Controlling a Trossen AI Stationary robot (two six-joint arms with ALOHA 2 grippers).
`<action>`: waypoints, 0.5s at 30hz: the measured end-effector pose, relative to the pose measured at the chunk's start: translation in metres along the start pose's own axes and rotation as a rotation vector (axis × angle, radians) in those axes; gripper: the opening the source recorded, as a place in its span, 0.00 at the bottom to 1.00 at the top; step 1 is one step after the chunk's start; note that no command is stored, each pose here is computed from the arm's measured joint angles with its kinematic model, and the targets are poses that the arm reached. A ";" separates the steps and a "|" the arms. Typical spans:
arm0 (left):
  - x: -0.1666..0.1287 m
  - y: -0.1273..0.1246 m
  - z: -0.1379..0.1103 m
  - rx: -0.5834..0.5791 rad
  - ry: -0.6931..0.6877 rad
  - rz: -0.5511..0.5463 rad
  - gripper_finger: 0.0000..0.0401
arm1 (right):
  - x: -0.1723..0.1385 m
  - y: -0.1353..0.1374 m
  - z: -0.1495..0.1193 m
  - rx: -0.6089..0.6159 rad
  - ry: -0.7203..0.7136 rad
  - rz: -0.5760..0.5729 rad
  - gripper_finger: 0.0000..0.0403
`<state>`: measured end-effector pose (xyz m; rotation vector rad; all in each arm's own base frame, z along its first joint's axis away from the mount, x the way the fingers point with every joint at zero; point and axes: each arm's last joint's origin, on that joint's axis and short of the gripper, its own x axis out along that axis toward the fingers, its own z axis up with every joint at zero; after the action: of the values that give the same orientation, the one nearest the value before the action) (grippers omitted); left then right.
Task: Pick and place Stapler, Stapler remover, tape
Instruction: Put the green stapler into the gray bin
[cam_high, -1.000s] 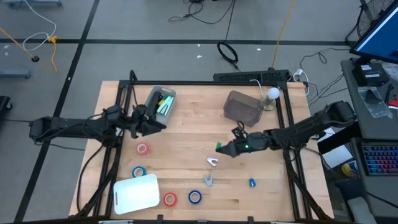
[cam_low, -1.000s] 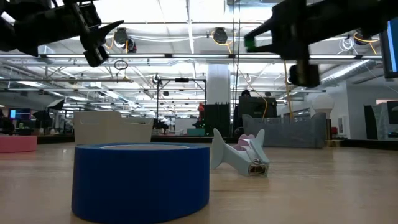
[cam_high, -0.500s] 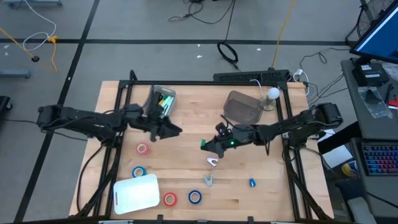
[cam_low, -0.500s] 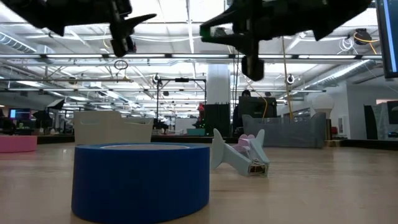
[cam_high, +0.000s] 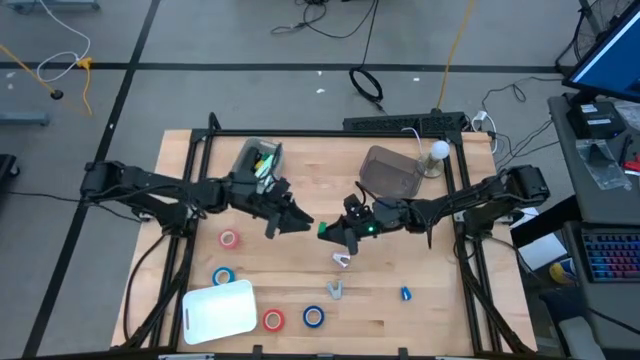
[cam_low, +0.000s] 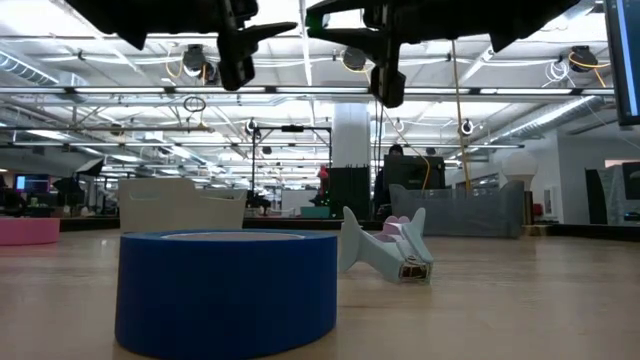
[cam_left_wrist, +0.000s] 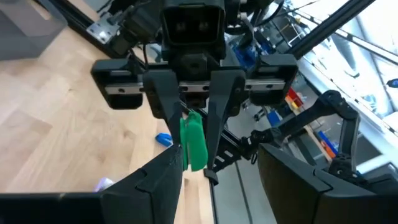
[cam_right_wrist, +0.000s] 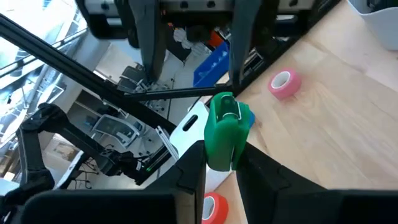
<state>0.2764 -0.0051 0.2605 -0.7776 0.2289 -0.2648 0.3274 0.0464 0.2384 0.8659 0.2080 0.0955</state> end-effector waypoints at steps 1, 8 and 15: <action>0.003 0.000 0.000 0.004 0.002 -0.001 0.52 | 0.000 0.000 0.000 0.000 -0.003 0.004 0.16; 0.019 0.003 0.001 -0.004 0.029 0.009 0.52 | 0.000 0.001 0.001 0.000 -0.007 0.009 0.16; 0.035 0.001 0.008 0.034 0.028 -0.001 0.52 | 0.000 0.001 0.001 0.000 -0.012 0.015 0.16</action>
<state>0.3121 -0.0104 0.2619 -0.7405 0.2495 -0.2802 0.3276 0.0466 0.2402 0.8680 0.1903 0.1046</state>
